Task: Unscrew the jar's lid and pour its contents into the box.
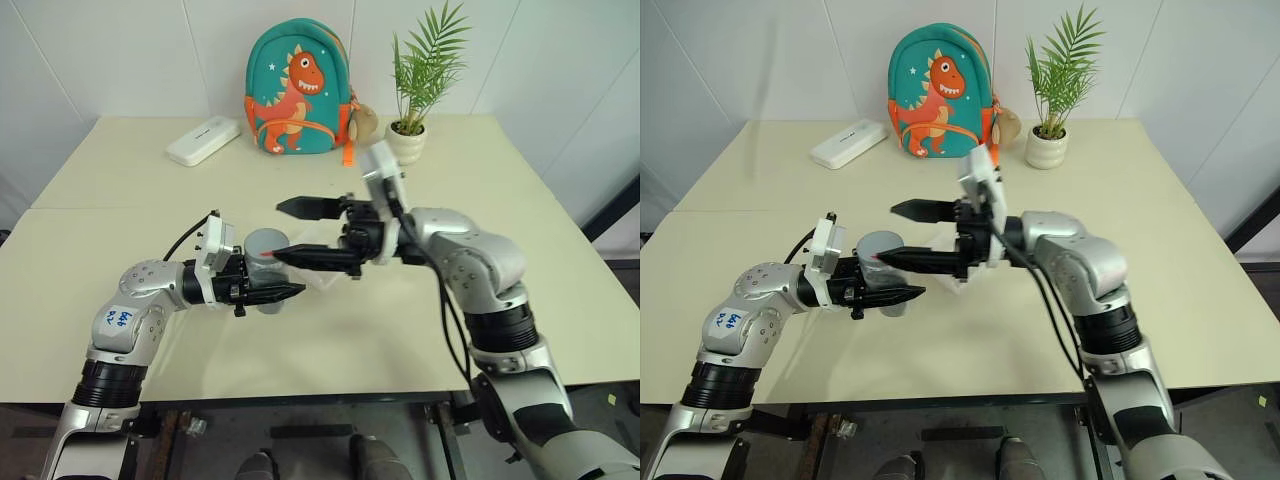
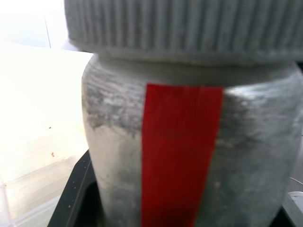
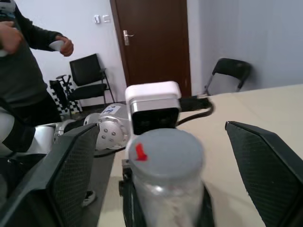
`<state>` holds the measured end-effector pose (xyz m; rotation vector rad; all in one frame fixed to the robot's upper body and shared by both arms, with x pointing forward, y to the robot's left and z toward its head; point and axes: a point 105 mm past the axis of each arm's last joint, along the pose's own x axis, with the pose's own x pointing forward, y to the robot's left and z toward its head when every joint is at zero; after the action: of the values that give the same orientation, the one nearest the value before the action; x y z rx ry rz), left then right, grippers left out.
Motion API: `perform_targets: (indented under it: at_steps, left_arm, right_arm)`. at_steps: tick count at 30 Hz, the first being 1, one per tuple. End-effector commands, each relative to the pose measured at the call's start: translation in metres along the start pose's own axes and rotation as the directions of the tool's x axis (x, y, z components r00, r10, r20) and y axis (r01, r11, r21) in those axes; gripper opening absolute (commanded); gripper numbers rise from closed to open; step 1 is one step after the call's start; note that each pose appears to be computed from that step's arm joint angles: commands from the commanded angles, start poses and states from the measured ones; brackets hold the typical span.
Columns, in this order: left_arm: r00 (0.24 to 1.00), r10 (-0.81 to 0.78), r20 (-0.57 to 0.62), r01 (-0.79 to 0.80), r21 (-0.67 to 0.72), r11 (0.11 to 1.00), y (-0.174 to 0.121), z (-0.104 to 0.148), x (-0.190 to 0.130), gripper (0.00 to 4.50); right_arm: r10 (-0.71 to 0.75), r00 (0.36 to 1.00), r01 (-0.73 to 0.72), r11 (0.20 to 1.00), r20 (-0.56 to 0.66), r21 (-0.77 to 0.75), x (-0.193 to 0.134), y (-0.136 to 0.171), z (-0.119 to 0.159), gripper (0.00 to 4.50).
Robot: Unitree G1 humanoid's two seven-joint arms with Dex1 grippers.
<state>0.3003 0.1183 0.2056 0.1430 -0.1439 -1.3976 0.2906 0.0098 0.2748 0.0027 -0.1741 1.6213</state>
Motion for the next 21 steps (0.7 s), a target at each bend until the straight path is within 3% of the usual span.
perform_targets:
  at_steps: [1, 12, 21]
  left_arm:
    - [1.0, 0.001, 0.023, -0.002, 0.045, 0.999, -0.002, 0.011, -0.001, 2.1]
    - [0.999, -0.003, 0.035, 0.002, 0.048, 0.999, -0.002, 0.012, 0.003, 2.1]
    - [0.999, 0.003, 0.034, -0.004, 0.052, 0.999, -0.001, 0.012, 0.002, 2.1]
  right_arm:
    - [-0.012, 1.0, 0.012, 0.998, 0.006, -0.06, 0.014, 0.003, 0.004, 4.47]
    - [-0.068, 0.998, 0.066, 0.993, -0.016, -0.103, 0.031, -0.009, -0.002, 4.47]
    - [-0.158, 0.987, 0.154, 0.982, -0.03, -0.113, 0.002, -0.031, 0.0, 4.47]
